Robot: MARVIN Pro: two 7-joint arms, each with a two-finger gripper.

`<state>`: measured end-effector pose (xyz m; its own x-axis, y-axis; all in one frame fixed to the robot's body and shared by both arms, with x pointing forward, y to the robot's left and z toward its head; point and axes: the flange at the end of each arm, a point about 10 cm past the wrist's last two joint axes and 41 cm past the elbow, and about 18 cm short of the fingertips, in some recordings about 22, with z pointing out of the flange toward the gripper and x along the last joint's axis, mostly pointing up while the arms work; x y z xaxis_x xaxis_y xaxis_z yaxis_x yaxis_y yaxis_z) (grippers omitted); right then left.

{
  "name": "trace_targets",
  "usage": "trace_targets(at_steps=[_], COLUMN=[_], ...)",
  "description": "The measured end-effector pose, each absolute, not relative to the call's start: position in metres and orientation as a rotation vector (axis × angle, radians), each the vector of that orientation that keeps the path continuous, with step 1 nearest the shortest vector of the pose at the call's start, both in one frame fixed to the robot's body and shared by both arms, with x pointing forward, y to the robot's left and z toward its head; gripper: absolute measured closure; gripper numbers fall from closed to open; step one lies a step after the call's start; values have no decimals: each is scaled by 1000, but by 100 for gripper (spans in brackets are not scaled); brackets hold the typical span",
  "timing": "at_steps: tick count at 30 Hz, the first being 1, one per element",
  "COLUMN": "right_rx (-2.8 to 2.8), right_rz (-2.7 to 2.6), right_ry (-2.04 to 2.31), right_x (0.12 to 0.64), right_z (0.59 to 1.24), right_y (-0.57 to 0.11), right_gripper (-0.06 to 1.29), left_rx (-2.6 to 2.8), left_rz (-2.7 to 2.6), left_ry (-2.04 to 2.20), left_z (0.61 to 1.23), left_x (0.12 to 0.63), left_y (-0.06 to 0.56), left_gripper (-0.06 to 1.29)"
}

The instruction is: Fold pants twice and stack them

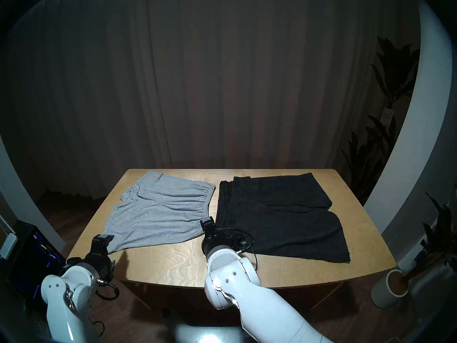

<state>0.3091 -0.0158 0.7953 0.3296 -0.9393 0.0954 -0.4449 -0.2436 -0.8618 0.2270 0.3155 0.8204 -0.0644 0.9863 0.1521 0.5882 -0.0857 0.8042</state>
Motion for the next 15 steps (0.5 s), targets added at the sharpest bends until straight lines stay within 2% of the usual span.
trace_targets(at_steps=[15], right_rx=[-1852], right_rz=[-698], right_ry=[1394], right_x=[320], right_z=[810], right_y=[6], right_gripper=[2], left_rx=[1720], left_rz=[954], left_ry=[1805], left_z=[818], left_x=[241], left_y=[324], left_gripper=[-1])
